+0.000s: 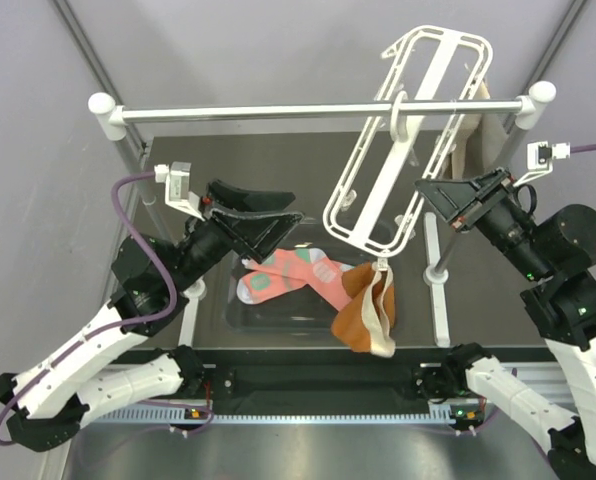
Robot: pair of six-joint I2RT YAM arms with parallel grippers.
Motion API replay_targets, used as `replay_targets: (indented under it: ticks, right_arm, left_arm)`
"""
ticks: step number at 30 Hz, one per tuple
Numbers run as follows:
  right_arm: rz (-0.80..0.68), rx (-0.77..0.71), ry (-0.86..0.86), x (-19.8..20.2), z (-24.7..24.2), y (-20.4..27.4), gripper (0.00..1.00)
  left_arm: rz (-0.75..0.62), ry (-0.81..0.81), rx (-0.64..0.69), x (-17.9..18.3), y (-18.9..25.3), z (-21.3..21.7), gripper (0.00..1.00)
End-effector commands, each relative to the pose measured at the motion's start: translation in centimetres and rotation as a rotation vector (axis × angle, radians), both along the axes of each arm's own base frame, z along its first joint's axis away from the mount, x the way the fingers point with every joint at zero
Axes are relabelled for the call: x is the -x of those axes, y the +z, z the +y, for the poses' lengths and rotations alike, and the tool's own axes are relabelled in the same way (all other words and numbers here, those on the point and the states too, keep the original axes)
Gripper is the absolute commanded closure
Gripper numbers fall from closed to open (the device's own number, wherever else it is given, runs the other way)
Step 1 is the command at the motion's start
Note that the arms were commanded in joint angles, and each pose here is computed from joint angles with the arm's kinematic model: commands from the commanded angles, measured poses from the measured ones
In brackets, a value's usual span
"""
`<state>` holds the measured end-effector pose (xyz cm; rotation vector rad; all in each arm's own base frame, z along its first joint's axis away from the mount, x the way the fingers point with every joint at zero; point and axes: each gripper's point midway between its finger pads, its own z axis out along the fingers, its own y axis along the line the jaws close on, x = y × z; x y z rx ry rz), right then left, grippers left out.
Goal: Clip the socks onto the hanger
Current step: Adjust the hanger on the clothesline.
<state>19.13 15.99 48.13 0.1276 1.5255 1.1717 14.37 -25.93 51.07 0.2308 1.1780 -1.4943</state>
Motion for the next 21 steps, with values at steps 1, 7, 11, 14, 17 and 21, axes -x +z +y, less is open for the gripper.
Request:
replay_targets:
  ticks: [1, 7, 11, 14, 17, 21]
  right_arm:
    - [-0.095, -0.117, 0.093, 1.1, 1.2, 3.1, 0.77]
    - [-0.110, -0.208, 0.137, 0.7, 1.9, 3.8, 0.77]
    - [-0.100, -0.207, 0.177, 0.2, 3.2, 3.6, 0.74]
    - [-0.120, -0.179, 0.190, 0.2, 3.8, 3.6, 0.69]
    - [-0.114, -0.119, 0.179, 0.0, 3.9, 2.9, 0.60]
    - [-0.125, -0.020, 0.113, 0.1, 2.7, 1.5, 0.46]
  left_arm:
    - [-0.020, 0.041, 0.018, 0.3, 0.5, 1.3, 0.20]
    - [-0.018, 0.044, 0.008, 0.4, 0.4, 1.6, 0.20]
    - [-0.009, 0.051, 0.000, 0.2, 0.1, 1.5, 0.20]
    - [0.008, 0.054, -0.017, 0.0, -0.4, 1.3, 0.20]
    - [0.023, 0.056, -0.039, -0.2, -1.1, 1.2, 0.20]
    - [0.043, 0.077, -0.074, -0.3, -1.9, 1.6, 0.20]
